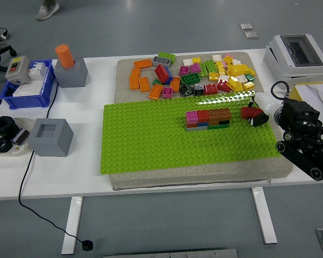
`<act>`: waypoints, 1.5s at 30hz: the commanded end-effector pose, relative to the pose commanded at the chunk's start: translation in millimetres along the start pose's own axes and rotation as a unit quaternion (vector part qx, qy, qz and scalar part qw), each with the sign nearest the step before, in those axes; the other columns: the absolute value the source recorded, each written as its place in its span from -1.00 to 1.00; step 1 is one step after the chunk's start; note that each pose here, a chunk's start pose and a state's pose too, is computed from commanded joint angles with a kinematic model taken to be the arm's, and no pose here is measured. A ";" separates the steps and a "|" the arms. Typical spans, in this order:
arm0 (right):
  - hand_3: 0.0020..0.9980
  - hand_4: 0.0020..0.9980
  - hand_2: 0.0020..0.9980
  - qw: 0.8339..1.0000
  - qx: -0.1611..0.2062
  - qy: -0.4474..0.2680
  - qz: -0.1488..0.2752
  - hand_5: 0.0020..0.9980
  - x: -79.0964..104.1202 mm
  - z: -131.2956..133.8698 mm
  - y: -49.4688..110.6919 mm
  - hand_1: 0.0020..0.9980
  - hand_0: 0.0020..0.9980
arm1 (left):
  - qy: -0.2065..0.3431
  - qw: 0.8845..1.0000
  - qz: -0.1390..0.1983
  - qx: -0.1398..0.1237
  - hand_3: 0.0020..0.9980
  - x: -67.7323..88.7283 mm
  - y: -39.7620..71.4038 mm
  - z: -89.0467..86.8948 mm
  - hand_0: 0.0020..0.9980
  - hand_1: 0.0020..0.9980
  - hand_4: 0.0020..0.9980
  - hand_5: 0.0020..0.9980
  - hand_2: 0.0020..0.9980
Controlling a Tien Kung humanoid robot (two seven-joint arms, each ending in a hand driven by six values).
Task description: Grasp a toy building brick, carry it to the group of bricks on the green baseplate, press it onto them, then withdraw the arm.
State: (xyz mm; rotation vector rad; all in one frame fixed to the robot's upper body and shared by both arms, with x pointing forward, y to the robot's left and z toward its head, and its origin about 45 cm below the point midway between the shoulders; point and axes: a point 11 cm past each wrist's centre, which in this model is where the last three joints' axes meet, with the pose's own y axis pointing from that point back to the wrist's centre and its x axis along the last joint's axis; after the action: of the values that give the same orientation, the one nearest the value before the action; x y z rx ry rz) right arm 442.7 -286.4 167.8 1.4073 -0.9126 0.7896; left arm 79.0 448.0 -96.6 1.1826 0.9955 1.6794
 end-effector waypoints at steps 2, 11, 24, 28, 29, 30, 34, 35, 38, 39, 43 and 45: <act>0.12 0.20 0.80 1.000 0.000 0.000 0.001 -0.58 0.3 -0.1 0.2 0.74 0.77 | 0.000 1.000 0.000 0.000 0.18 0.0 0.0 0.1 0.27 0.25 0.30 -0.58 0.16; 0.12 0.11 0.78 1.000 0.015 0.007 0.026 -0.63 15.5 -6.5 6.8 0.73 0.77 | 0.000 1.000 0.000 0.001 0.18 -0.1 0.0 -1.0 0.27 0.25 0.31 -0.59 0.16; 0.12 0.07 0.74 0.994 0.062 0.005 0.090 -0.63 51.7 -30.5 32.0 0.71 0.76 | 0.002 1.000 0.000 0.003 0.18 -0.7 0.0 -3.1 0.27 0.25 0.31 -0.60 0.16; 0.11 0.05 0.74 0.991 0.098 0.006 0.093 -0.63 49.6 -53.7 43.9 0.70 0.76 | 0.002 1.000 0.000 0.002 0.18 -0.8 0.0 -3.1 0.27 0.25 0.31 -0.60 0.16; 0.11 0.05 0.74 0.990 0.110 0.006 0.092 -0.63 47.9 -61.1 47.2 0.70 0.76 | 0.002 1.000 0.000 0.002 0.18 -0.8 0.0 -3.0 0.27 0.25 0.31 -0.60 0.16; 0.11 0.05 0.74 0.989 0.120 0.006 0.091 -0.63 45.8 -68.4 50.2 0.70 0.76 | 0.002 1.000 0.000 0.002 0.18 -0.8 0.0 -2.9 0.27 0.25 0.31 -0.60 0.16; 0.11 0.05 0.73 0.985 0.150 0.009 0.080 -0.64 36.0 -89.8 56.7 0.70 0.75 | 0.002 1.000 0.000 0.002 0.17 -0.7 0.0 -2.6 0.27 0.25 0.31 -0.60 0.16; 0.11 0.05 0.73 0.985 0.153 0.010 0.078 -0.64 33.9 -92.9 57.0 0.70 0.75 | 0.002 1.000 0.000 0.002 0.17 -0.6 0.0 -2.6 0.27 0.25 0.31 -0.60 0.16; 0.11 0.05 0.73 0.984 0.159 0.016 0.074 -0.64 29.3 -100.1 56.7 0.70 0.75 | 0.002 1.000 0.000 0.002 0.17 -0.1 0.0 -2.3 0.27 0.25 0.31 -0.60 0.16; 0.11 0.05 0.73 0.984 0.161 0.017 0.073 -0.64 28.4 -102.1 56.6 0.70 0.75 | 0.002 1.000 0.001 0.002 0.17 0.1 0.0 -2.3 0.27 0.25 0.31 -0.60 0.16; 0.11 0.05 0.71 0.983 0.167 0.020 0.070 -0.63 24.9 -110.3 56.3 0.68 0.74 | 0.002 1.000 0.001 0.002 0.18 0.6 0.0 -1.9 0.27 0.25 0.31 -0.60 0.16; 0.11 0.05 0.71 0.983 0.169 0.020 0.067 -0.63 22.9 -113.6 55.5 0.68 0.74 | 0.002 1.000 0.001 0.002 0.18 0.7 0.0 -1.7 0.27 0.25 0.31 -0.60 0.16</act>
State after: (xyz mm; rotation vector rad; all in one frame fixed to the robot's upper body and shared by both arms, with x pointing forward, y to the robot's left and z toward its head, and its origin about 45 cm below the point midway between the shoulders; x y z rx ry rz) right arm 410.6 -173.0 219.0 1.6287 -0.8770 1.1117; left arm 77.2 448.5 -96.7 1.1830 1.0004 1.6837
